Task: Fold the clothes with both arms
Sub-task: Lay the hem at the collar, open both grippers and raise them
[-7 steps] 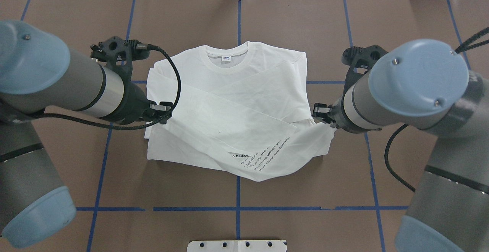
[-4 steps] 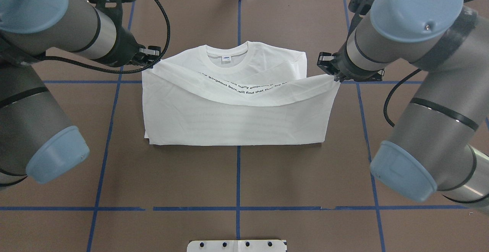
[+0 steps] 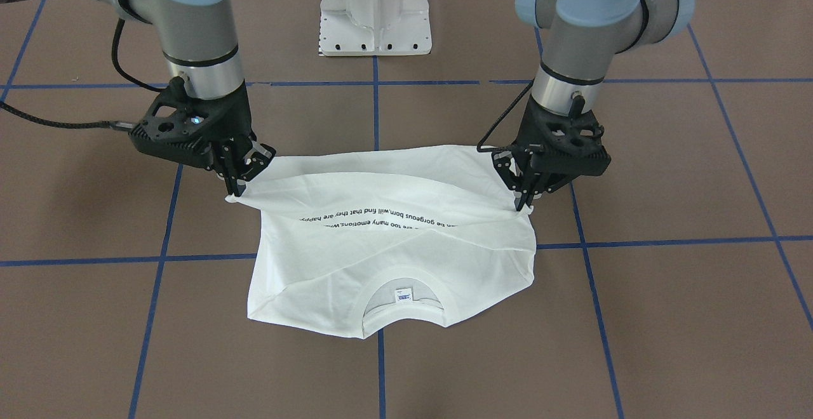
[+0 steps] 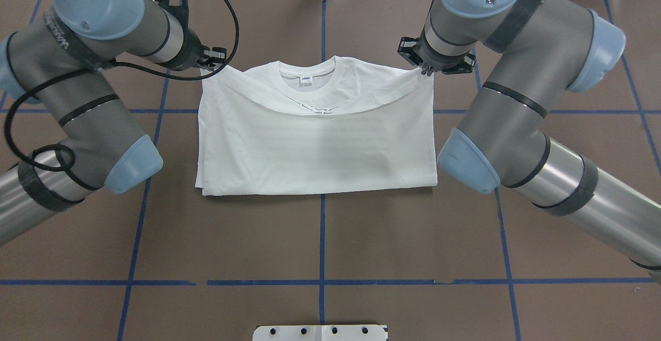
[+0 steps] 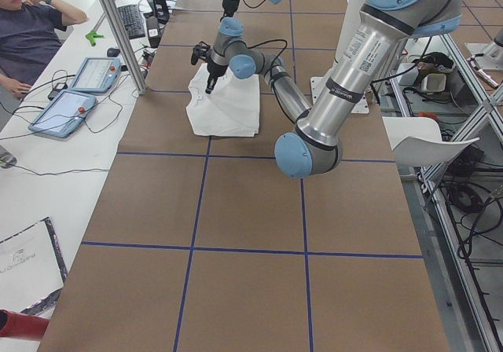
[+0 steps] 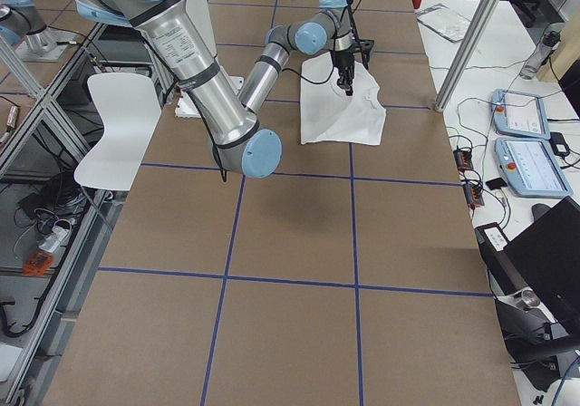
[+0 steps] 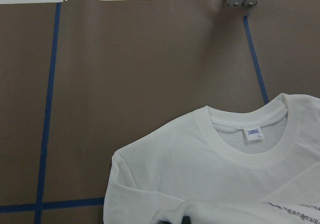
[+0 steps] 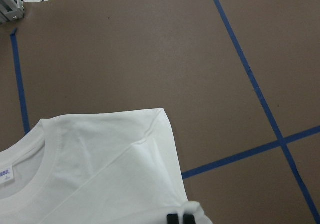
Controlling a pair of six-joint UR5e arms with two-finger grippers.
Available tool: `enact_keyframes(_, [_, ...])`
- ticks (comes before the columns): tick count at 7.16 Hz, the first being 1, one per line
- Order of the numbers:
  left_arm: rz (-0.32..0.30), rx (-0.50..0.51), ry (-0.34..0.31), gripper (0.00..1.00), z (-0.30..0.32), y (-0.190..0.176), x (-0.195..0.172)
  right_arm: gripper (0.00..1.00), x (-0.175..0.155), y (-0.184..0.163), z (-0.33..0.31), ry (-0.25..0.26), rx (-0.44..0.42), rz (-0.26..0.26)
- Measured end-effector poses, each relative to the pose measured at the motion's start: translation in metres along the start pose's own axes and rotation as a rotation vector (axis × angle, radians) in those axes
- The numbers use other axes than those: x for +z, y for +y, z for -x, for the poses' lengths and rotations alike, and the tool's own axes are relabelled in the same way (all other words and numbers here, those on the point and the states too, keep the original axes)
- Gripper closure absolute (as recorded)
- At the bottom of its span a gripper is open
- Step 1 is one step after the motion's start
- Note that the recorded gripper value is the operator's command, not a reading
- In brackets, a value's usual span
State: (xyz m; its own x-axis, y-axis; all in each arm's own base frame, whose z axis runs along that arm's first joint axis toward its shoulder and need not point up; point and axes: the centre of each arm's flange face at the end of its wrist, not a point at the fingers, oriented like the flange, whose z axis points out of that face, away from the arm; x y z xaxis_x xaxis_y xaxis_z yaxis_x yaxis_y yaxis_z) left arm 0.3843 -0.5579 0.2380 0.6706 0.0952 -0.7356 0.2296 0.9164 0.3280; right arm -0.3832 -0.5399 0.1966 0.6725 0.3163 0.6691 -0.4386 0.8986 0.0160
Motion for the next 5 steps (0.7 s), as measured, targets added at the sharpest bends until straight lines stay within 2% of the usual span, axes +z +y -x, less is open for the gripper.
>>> enact_keyframes(2, [0.007, 0.012, -0.027, 1.00, 0.009, -0.012, 0.054, 1.00, 0.052, -0.019, 0.004, 0.006, -0.010, -0.004])
enact_keyframes(5, [0.025, 0.058, -0.089, 1.00, 0.032, -0.012, 0.094, 1.00, 0.114, -0.030, -0.003, 0.031, -0.018, 0.004])
